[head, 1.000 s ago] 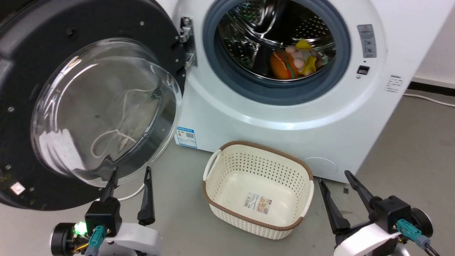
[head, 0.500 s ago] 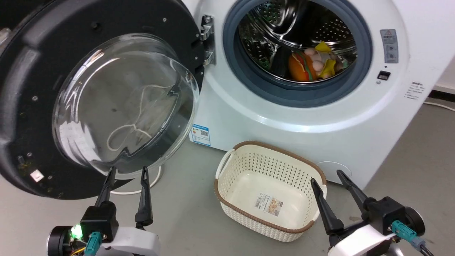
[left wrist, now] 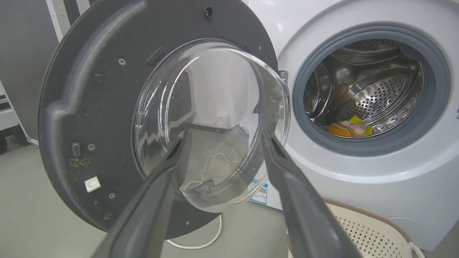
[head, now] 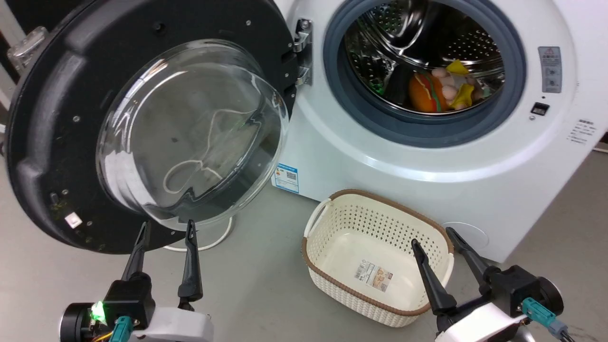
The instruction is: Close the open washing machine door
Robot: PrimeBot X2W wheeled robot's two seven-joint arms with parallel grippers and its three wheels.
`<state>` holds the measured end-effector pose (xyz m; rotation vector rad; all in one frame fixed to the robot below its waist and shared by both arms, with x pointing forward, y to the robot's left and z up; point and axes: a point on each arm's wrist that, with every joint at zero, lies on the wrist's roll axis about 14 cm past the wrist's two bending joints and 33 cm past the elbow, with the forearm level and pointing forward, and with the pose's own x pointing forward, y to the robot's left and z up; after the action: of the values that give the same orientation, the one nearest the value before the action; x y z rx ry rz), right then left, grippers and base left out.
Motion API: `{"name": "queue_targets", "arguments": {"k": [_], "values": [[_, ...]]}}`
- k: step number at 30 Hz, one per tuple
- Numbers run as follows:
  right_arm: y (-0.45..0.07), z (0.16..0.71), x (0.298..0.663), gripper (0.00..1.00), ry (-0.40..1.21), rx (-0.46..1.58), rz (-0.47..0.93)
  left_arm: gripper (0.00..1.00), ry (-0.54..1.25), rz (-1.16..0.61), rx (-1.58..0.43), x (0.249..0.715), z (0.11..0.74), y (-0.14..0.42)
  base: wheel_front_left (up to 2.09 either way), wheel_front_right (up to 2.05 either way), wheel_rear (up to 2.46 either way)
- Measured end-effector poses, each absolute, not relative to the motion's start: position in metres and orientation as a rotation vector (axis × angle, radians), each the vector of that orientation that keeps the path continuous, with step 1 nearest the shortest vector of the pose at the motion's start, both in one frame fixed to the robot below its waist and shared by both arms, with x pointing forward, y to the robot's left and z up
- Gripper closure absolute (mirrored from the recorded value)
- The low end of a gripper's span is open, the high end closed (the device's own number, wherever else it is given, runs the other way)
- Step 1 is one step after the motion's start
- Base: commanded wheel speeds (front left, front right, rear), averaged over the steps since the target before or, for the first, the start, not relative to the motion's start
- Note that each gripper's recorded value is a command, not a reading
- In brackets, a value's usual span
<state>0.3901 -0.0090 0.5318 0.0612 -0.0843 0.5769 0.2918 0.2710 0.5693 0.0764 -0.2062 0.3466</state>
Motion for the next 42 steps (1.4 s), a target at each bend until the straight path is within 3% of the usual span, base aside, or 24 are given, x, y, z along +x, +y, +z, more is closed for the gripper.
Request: {"name": "queue_targets", "arguments": {"k": [4, 5, 6, 16, 26, 36, 42], "values": [[-0.003, 0.533, 0.39, 0.0, -0.092, 0.072, 0.594, 0.0, -0.211, 0.358, 0.043, 0.287, 0.568, 0.275, 0.0, 0.0, 0.0], [-0.002, 0.534, 0.39, 0.0, -0.096, 0.073, 0.598, 0.55, -0.214, 0.36, 0.039, 0.285, 0.568, 0.276, 0.0, 0.0, 0.0], [0.0, 0.534, 0.39, 0.0, -0.097, 0.074, 0.601, 1.0, -0.216, 0.361, 0.035, 0.284, 0.569, 0.277, 0.0, 0.0, 0.0], [0.005, 0.53, 0.395, 0.0, -0.099, 0.09, 0.614, 1.0, -0.294, 0.439, -0.102, 0.268, 0.58, 0.315, 0.0, 0.0, 0.0], [0.006, 0.51, 0.405, 0.0, -0.065, 0.102, 0.629, 1.0, -0.429, 0.586, -0.264, 0.279, 0.635, 0.425, 0.0, 0.0, 0.0], [0.003, 0.496, 0.418, 0.0, -0.054, 0.116, 0.634, 1.0, -0.295, 0.723, -0.541, 0.308, 0.642, 0.517, 0.0, 0.0, 0.0], [0.002, 0.491, 0.423, 0.0, -0.048, 0.129, 0.63, 1.0, -0.162, 0.71, -0.845, 0.325, 0.61, 0.527, 0.0, 0.0, 0.0]]}}
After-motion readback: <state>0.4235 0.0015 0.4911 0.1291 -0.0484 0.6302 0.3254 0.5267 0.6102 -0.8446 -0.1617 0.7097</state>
